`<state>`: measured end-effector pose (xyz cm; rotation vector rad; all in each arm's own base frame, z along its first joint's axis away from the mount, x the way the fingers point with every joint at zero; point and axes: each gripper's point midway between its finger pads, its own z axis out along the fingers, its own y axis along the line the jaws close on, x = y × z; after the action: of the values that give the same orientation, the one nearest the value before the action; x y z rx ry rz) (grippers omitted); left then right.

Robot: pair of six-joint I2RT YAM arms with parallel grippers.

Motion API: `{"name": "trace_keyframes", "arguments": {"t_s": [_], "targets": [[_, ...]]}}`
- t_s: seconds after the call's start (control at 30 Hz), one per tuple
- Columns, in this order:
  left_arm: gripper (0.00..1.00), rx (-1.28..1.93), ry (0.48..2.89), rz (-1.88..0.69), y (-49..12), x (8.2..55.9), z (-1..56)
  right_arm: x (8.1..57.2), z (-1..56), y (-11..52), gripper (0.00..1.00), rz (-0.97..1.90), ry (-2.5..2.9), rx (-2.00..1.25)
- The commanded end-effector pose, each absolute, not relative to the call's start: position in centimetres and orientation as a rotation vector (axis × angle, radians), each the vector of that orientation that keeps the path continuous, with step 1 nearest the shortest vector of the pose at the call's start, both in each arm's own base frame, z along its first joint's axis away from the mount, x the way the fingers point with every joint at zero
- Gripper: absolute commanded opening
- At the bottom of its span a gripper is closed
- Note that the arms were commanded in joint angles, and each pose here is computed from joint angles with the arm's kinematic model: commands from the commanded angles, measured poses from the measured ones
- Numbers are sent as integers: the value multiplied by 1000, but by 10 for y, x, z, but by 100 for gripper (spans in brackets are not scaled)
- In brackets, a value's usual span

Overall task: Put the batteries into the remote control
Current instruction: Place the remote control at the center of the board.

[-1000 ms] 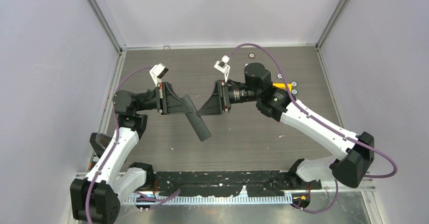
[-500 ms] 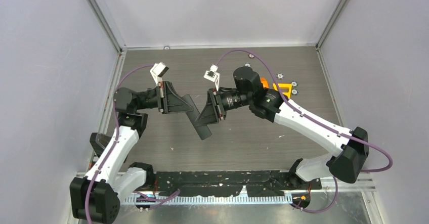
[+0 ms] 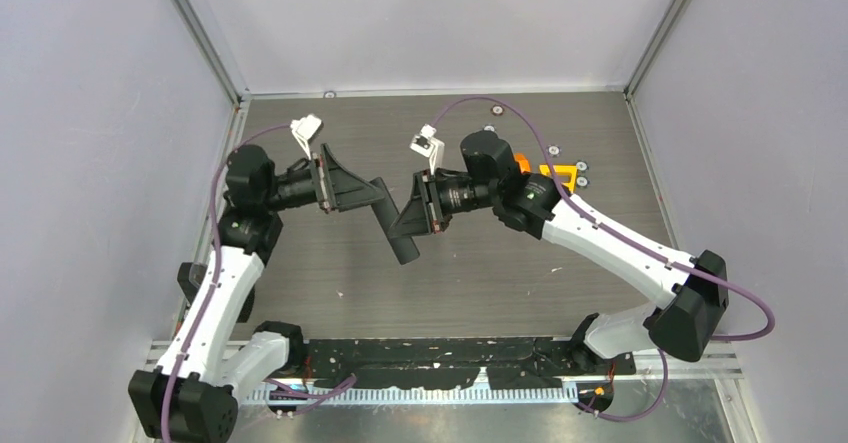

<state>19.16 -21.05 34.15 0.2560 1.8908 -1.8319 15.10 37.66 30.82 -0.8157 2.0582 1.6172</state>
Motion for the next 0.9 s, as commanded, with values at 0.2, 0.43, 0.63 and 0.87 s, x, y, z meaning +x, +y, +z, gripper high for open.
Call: {"name": "trace_keyframes", "arguments": {"t_s": [0.2,0.43,0.63,0.87], "targets": [[100,-67,2308,-900,-136,224,250,238,223,301,5,724,2383,-461],[100,-74,2205,-814,-124,222,268,292,159,211,5,-49,2372,-230],[100,-36,2052,-763,-116,215,300,314,114,192,5,-416,2394,-296],[100,-12,2015,-717,-109,207,310,329,84,190,5,-616,2411,-397]]}}
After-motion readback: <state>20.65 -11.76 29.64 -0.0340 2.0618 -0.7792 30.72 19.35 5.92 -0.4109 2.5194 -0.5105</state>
